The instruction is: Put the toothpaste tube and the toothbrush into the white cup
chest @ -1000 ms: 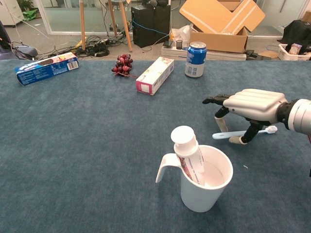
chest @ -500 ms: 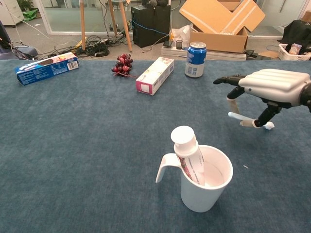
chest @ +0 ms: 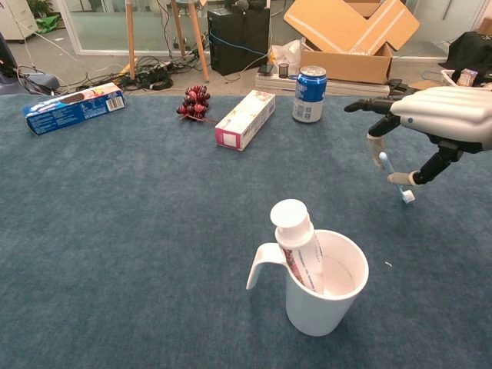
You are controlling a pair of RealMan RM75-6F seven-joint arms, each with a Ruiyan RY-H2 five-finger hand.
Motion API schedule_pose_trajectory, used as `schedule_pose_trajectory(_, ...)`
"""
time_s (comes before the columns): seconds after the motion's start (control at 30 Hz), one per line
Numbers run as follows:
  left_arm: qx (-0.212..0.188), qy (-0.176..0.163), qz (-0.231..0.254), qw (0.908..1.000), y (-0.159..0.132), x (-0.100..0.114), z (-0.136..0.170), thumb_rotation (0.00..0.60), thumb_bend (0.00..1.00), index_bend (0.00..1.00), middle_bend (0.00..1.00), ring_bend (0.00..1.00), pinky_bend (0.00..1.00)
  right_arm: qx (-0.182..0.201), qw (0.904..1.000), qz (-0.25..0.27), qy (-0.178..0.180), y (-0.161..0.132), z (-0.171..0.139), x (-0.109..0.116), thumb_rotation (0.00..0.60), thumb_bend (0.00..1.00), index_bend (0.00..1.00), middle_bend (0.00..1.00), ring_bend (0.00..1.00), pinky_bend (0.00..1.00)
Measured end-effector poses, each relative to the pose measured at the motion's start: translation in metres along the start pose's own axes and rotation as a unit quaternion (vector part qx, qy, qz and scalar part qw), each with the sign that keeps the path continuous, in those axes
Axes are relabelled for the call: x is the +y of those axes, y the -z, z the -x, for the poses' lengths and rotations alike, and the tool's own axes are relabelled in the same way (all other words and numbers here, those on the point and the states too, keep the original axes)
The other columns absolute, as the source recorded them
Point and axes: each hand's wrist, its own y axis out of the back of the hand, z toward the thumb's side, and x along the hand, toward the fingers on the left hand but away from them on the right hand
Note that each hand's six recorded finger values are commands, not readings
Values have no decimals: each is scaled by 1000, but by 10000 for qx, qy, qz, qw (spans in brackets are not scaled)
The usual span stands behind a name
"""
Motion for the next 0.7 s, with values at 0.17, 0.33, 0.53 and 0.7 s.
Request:
schedule_pose_trajectory(0.17, 11, 5, -11, 10000, 0, 0, 0, 600, 0, 767, 449, 358, 399, -9, 10000, 7, 68, 1, -4, 6, 600, 239, 574, 31, 0, 240)
schedule_pose_trajectory(0.33, 21, 15, -17, 10000, 1, -1, -1, 600, 0, 767, 449, 359, 399, -8, 9999, 17, 133, 1, -6, 11, 600, 239, 574, 31, 0, 240)
schedule_pose_trajectory(0.53, 25, 19, -15, 10000, 1, -1, -1, 600, 0, 767, 449, 359, 399, 6, 9997, 38, 226, 0, -9, 18, 600, 239, 574, 31, 0, 240)
schedule_pose_trajectory(0.7, 31, 24, -10, 10000, 1, -1, -1, 600, 0, 767, 449, 358, 399, 16, 9997, 54, 258, 0, -11, 22, 600, 238, 574, 31, 0, 239)
